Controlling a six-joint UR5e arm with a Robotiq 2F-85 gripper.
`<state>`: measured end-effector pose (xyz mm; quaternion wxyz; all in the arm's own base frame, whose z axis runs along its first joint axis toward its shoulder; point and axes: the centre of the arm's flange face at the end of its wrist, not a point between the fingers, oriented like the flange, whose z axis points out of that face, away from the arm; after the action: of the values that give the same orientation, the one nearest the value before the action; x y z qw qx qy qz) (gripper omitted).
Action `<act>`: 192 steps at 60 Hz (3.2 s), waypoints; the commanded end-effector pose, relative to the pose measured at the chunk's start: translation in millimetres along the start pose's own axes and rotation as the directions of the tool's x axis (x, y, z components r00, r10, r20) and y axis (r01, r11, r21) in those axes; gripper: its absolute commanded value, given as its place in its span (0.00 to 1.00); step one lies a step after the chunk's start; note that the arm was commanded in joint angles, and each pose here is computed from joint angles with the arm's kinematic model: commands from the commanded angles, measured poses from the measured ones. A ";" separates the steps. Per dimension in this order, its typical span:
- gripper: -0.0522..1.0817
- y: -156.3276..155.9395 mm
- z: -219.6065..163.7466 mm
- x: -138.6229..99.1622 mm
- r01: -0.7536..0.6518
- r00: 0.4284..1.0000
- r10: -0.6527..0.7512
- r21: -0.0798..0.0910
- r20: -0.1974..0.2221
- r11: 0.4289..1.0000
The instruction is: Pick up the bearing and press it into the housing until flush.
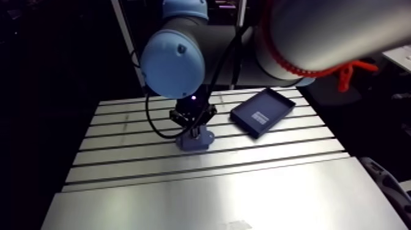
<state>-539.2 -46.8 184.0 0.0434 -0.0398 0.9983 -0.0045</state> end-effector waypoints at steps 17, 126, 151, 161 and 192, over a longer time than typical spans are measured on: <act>0.99 0.1 0.7 0.1 0.000 1.000 0.000 0.000 0.001 1.000; 0.05 -8.9 -230.2 -19.9 0.018 0.999 -0.018 -0.004 -0.032 1.000; 0.05 -10.6 -267.8 -26.3 0.001 1.000 -0.001 -0.001 -0.031 1.000; 0.05 -11.3 -277.7 -28.5 0.000 0.999 0.001 0.002 -0.040 1.000; 0.05 -15.3 -280.3 -32.6 0.005 0.999 -0.004 0.013 -0.051 1.000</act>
<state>-530.2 -57.0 465.1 0.0198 -0.0410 0.9989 -0.0116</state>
